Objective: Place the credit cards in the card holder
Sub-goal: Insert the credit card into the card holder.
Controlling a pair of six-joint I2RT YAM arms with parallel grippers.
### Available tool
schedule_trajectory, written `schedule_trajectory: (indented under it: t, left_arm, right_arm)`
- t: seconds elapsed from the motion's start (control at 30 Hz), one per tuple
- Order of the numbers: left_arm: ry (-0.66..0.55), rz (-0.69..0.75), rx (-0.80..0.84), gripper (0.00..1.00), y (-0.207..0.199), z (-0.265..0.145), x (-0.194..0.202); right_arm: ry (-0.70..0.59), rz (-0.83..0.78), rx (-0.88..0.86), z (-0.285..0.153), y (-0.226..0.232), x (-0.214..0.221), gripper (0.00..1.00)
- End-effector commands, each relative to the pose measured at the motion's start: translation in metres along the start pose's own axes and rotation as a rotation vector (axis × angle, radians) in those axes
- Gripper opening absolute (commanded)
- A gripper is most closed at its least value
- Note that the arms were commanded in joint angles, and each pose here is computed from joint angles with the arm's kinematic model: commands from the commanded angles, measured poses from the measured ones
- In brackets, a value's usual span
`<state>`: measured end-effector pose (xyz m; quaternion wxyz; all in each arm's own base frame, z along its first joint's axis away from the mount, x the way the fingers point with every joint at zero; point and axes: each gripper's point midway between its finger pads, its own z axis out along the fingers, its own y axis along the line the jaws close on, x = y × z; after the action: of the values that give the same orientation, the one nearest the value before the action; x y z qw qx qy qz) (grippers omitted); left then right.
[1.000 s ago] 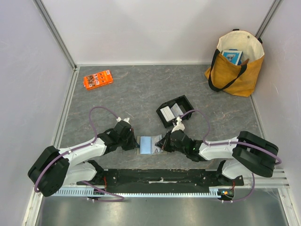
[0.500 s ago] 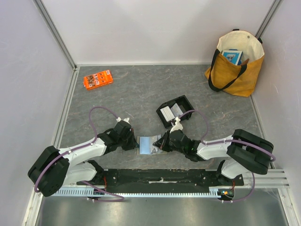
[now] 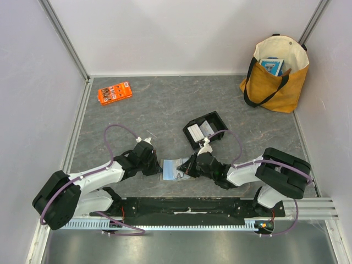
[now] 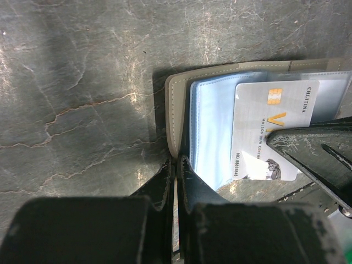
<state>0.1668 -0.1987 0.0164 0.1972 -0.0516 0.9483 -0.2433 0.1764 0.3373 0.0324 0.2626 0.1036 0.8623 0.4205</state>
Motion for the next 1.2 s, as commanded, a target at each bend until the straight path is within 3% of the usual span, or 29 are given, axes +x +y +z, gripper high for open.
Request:
schedule_trajectory:
  t: [0.0,0.37,0.77,1.17]
  left_arm:
    - [0.004,-0.017,-0.004,0.02,0.003,0.0,0.004]
    - [0.007,-0.018,-0.005,0.02,0.006,0.0,0.007]
    - [0.004,-0.019,0.0,0.02,0.004,0.0,0.006]
    - [0.001,-0.021,-0.012,0.02,0.006,0.001,0.005]
  right_arm:
    - [-0.011,0.0,0.082,0.0,-0.024,0.002,0.0]
    - [-0.069,-0.054,0.16,-0.006,-0.036,-0.012,0.0]
    - [0.059,-0.073,0.113,0.008,-0.026,0.023,0.0]
    - [0.019,-0.059,0.139,-0.009,-0.031,0.016,0.0]
